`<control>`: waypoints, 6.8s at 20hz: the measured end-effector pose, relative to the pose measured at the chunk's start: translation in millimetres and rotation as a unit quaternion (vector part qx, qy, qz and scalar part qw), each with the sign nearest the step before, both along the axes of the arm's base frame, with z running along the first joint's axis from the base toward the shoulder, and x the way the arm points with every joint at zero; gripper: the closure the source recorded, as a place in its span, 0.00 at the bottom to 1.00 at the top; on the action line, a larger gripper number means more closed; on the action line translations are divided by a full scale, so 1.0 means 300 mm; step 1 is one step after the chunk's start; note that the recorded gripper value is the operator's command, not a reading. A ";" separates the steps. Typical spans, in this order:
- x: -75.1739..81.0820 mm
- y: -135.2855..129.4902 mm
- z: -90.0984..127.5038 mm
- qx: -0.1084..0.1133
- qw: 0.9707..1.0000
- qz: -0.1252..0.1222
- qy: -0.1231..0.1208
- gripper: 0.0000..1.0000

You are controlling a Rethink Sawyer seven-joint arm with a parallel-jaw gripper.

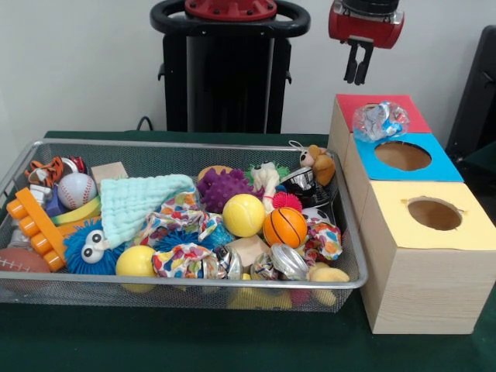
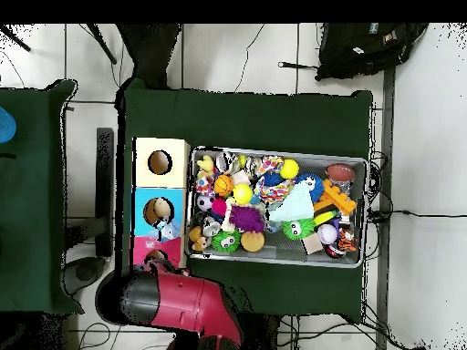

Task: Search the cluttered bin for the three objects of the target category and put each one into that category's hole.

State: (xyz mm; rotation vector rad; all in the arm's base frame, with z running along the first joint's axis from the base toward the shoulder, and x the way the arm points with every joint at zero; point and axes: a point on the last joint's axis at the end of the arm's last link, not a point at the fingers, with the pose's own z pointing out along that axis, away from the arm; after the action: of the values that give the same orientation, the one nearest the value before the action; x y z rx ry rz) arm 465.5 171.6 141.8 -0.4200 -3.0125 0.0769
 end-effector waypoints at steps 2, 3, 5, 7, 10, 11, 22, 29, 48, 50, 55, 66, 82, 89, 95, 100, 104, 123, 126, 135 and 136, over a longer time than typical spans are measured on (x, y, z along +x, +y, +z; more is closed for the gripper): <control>-0.004 0.010 0.000 0.000 1.000 0.003 0.000 1.00; -0.005 0.014 0.000 0.000 1.000 0.004 0.000 1.00; -0.007 0.018 0.000 0.000 1.000 0.006 0.000 1.00; -0.008 0.020 -0.005 -0.001 1.000 0.007 0.000 1.00; -0.012 0.020 -0.018 -0.002 1.000 0.007 0.002 1.00; -0.014 0.020 -0.023 -0.003 1.000 0.008 0.003 1.00; -0.076 0.055 -0.123 -0.012 0.999 0.023 0.037 1.00; -0.101 0.092 -0.159 -0.015 0.998 0.038 0.047 1.00; -0.073 0.122 -0.174 -0.018 0.998 0.049 0.043 1.00; -0.071 0.123 -0.173 -0.018 0.998 0.049 0.042 1.00; -0.041 0.125 -0.166 -0.017 0.998 0.050 0.033 1.00; 0.099 0.146 -0.132 -0.015 0.998 0.056 -0.007 1.00; 0.208 0.134 -0.169 -0.018 0.998 0.055 -0.022 1.00; 0.221 0.116 -0.169 -0.018 0.998 0.049 -0.018 1.00; 0.248 0.083 -0.166 -0.018 0.999 0.041 -0.022 1.00; 0.267 0.079 -0.160 -0.018 0.999 0.040 -0.028 1.00; 0.293 0.080 -0.157 -0.019 0.998 0.041 -0.034 1.00; 0.340 -0.001 -0.141 -0.020 0.999 0.020 -0.041 1.00; 0.364 -0.058 -0.132 -0.018 0.999 0.003 -0.044 1.00; 0.425 -0.336 -0.134 -0.013 0.998 -0.051 -0.044 1.00; 0.427 -0.358 -0.136 -0.013 0.998 -0.053 -0.044 1.00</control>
State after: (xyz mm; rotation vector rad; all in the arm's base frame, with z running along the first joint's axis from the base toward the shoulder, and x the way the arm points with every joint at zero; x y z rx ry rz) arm 593.4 64.2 101.2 -0.6001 -3.0709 0.0932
